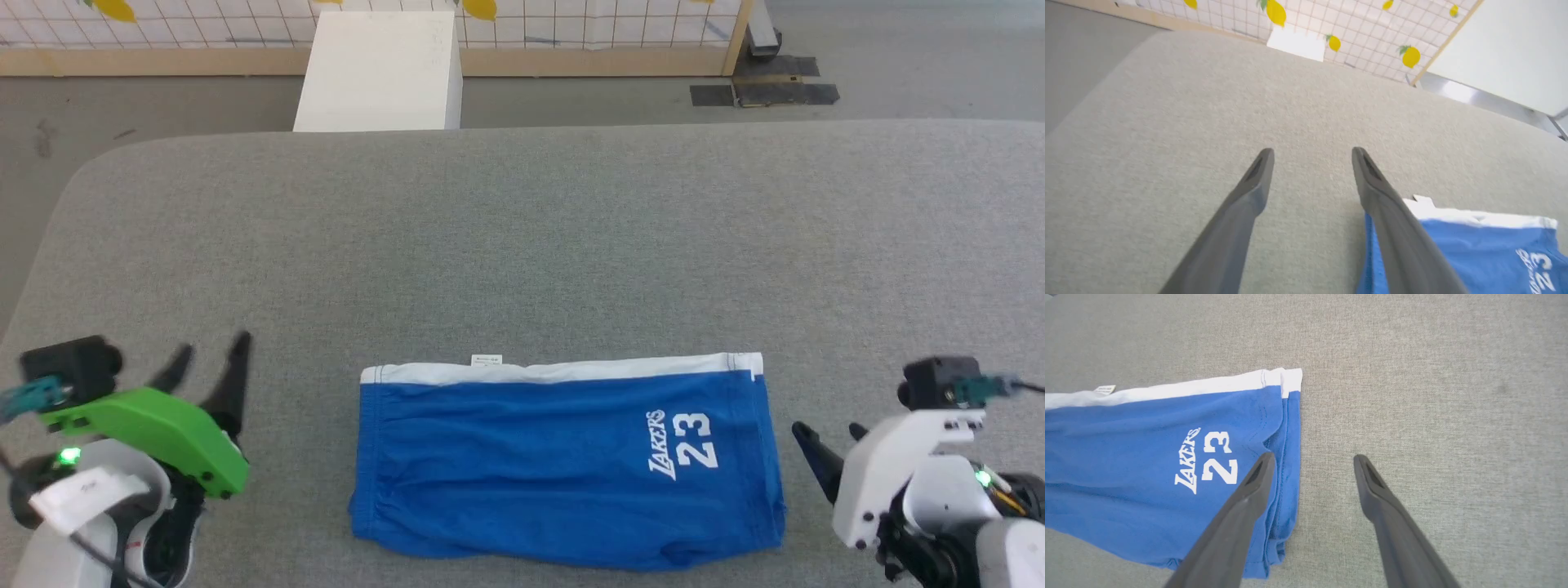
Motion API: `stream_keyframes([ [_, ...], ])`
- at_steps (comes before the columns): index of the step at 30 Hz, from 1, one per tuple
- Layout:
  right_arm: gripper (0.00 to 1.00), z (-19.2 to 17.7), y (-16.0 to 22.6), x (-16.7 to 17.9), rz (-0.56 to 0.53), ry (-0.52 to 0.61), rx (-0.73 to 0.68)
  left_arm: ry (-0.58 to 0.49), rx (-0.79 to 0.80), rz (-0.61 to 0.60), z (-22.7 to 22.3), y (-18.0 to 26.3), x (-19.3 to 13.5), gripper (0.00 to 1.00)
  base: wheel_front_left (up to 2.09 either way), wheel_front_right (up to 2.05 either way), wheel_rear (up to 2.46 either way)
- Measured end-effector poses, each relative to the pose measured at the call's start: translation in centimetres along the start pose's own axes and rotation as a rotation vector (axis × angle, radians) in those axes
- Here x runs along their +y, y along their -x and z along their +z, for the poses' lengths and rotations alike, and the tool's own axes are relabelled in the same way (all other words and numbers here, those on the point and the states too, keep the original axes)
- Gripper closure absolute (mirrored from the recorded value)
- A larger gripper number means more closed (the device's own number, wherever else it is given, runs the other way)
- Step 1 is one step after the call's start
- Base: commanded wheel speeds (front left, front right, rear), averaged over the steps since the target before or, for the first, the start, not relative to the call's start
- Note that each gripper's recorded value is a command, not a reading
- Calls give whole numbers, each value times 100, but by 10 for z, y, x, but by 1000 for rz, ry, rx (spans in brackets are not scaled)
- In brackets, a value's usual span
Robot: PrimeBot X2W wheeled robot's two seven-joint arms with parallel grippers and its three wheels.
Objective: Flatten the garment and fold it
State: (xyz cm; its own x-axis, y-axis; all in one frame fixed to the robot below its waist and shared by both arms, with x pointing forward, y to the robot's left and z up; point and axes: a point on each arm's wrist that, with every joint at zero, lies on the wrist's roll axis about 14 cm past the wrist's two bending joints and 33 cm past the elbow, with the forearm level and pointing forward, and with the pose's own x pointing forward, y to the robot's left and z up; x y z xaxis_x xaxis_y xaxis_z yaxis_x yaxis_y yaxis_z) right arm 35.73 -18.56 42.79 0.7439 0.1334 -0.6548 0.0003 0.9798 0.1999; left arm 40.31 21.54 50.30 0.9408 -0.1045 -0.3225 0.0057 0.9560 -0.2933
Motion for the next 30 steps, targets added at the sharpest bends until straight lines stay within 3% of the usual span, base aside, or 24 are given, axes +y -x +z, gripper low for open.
stream_keyframes([
  [8,0,-1,-29,22,24,114,100,-202,-448,53,40,8,20,0,0,0,0],
  [12,0,-21,-40,27,22,161,199,-240,-469,72,33,8,22,0,0,0,0],
  [19,0,-40,-52,25,4,206,295,-216,-485,94,30,8,22,0,0,0,0],
  [20,55,-39,-53,25,7,201,297,-214,-492,92,32,8,21,0,0,0,0],
  [21,90,-40,-53,26,9,197,299,-213,-498,95,33,9,21,0,0,0,0],
  [22,100,-40,-54,26,14,189,299,-218,-502,91,34,9,20,0,0,0,0],
  [27,100,-32,-54,12,-16,129,278,-236,-519,78,38,11,15,0,0,0,0],
  [30,100,-24,-50,-16,-89,115,266,-243,-524,73,39,12,14,0,0,0,0],
])
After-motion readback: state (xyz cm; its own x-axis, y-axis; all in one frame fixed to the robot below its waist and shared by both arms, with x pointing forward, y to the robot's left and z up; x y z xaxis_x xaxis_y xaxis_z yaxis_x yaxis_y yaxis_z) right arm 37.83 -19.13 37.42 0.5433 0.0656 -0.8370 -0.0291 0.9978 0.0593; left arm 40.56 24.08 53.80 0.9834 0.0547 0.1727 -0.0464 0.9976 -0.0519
